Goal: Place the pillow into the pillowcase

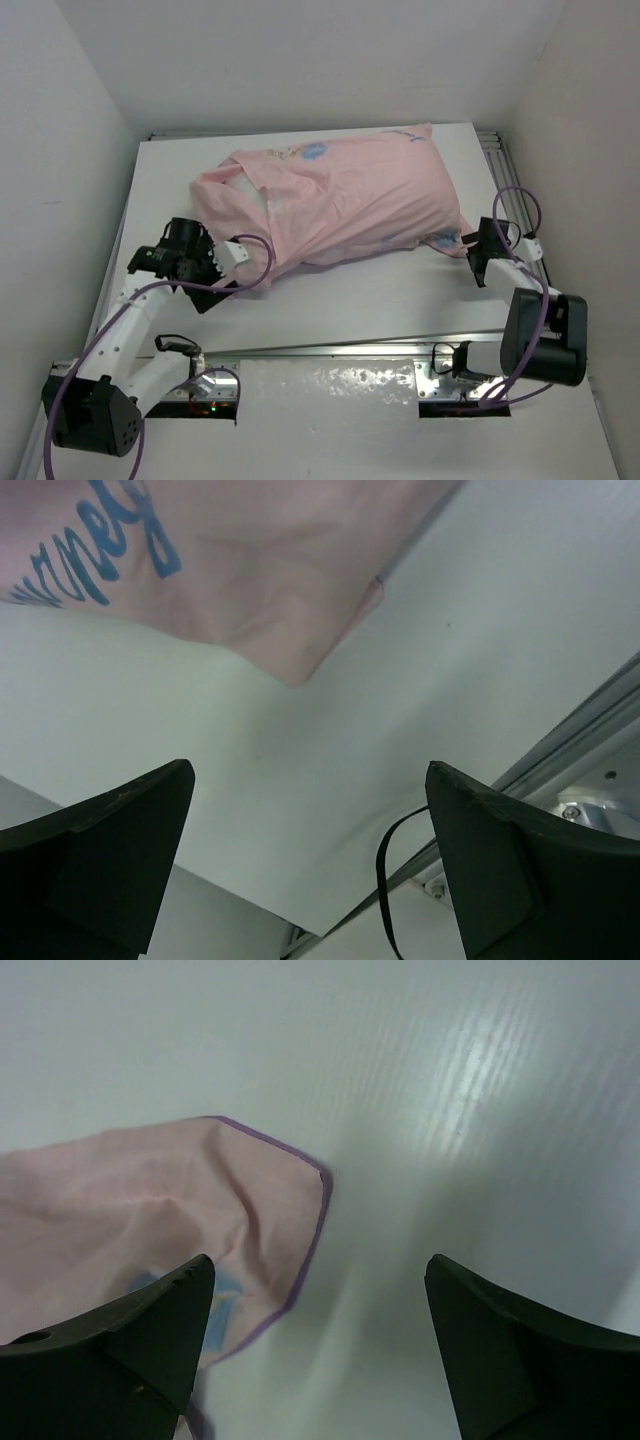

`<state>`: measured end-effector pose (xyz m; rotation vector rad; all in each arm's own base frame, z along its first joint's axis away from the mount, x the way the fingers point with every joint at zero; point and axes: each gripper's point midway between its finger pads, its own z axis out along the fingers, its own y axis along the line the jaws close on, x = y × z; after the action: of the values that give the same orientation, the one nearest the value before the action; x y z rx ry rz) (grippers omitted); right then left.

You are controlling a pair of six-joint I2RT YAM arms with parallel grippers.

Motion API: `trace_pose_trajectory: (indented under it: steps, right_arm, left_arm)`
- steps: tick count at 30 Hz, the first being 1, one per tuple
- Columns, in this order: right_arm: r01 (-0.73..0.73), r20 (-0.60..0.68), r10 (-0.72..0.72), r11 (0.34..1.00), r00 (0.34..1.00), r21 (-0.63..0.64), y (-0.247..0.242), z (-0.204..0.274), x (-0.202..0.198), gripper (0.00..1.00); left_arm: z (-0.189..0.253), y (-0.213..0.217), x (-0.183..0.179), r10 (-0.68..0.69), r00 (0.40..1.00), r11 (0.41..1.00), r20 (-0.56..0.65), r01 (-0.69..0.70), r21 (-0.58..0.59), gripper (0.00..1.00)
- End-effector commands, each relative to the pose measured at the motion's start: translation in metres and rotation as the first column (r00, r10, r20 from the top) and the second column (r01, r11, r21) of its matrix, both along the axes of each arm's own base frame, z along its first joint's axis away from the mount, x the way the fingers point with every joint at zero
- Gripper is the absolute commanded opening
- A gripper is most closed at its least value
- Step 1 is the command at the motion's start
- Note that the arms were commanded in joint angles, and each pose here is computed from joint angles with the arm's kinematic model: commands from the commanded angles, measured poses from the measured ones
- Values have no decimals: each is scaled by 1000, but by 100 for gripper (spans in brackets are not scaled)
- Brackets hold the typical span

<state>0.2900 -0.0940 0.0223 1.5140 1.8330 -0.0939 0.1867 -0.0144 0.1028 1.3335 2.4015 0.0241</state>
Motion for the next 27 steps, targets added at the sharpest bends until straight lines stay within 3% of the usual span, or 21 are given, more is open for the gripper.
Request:
trace_pose_trajectory:
  steps: [1,8,11,14,15,17,18,19,23,26,27]
  right_arm:
    - [88,131,-90,996,987,20,-11,12,38,84]
    - [94,113,-102,993,988,78,-5,-11,48,85]
    - [80,94,-87,994,992,77,-5,-21,53,84]
    - [86,59,-91,993,994,84,-5,-34,53,68]
    - [90,63,-95,992,993,87,-5,-38,52,47]
    - [87,71,-94,992,993,93,-3,-44,51,22]
    - [84,70,-91,992,993,97,-1,-48,46,3]
    - [74,95,-84,992,992,103,0,-47,49,0]
    - [39,135,-49,996,990,77,1,-38,47,0]
    - [-53,237,63,997,970,-49,-5,12,63,0]
    - [-70,243,89,994,966,-85,-7,26,65,0]
  left_arm:
    - [8,-7,42,42,981,999,188,-37,-34,100]
    - [-55,-10,44,49,993,997,109,-55,50,100]
    - [-68,1,46,68,986,991,151,-83,101,97]
    - [-70,-1,48,79,982,992,169,-94,79,66]
    - [-69,-3,50,86,981,993,175,-99,66,50]
    - [-67,-4,52,94,979,992,180,-107,62,33]
    - [-66,-3,53,106,978,991,182,-119,63,9]
    - [-61,-1,57,140,970,986,197,-154,62,1]
    - [-32,0,69,208,948,975,240,-221,26,0]
    - [34,13,97,304,881,949,363,-312,-38,0]
    - [80,18,114,338,827,938,450,-333,-95,0]
